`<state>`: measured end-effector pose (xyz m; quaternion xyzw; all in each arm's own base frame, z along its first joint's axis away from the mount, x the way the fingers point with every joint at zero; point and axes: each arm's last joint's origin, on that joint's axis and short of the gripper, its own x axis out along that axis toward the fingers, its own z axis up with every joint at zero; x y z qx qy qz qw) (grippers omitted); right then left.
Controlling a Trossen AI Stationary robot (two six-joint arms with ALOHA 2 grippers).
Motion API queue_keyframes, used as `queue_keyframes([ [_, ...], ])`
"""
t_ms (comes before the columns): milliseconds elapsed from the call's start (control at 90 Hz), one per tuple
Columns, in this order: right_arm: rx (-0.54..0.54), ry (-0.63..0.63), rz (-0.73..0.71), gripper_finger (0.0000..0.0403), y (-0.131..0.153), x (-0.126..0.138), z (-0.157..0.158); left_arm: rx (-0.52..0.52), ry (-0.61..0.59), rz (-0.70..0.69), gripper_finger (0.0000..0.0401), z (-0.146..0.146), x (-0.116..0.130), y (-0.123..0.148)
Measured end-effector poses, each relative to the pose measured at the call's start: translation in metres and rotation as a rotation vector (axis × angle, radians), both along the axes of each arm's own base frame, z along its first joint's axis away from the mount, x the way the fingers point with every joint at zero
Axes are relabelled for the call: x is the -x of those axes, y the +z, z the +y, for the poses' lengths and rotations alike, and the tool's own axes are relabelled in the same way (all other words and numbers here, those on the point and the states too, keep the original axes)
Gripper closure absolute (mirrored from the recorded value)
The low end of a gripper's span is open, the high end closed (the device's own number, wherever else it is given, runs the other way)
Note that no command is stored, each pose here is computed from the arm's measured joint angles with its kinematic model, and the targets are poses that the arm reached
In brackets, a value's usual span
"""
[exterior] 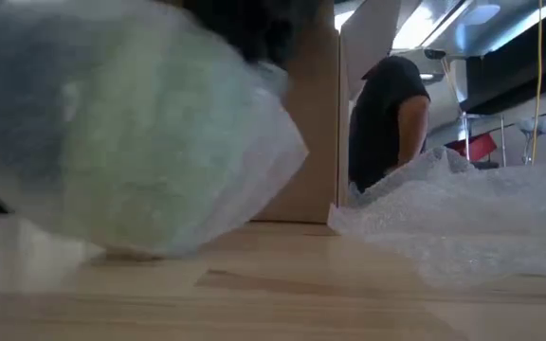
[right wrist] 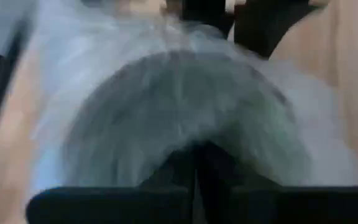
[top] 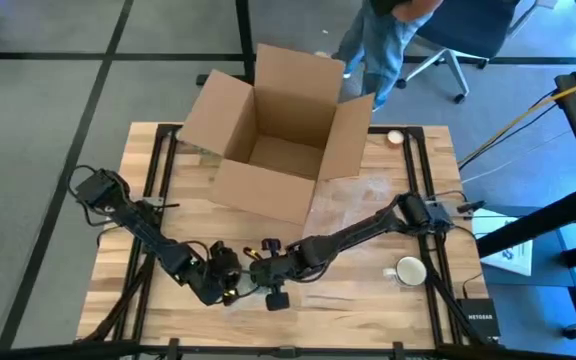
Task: Wrap mug
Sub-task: Wrap the green mug with bubble wrap
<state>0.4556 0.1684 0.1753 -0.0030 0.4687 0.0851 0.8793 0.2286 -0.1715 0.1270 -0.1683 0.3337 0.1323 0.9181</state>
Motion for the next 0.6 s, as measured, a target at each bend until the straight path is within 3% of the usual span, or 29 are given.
queue_keyframes([
  [444,-0.062,0.000,-0.021,0.0402,-0.014,-0.009,-0.001,-0.017,-0.006,-0.011,0.0325,0.002,-0.002,0.001],
  [600,-0.023,0.023,0.032,0.0402,0.003,-0.008,-0.002,-0.024,0.004,-0.020,0.0325,0.002,-0.003,0.001],
])
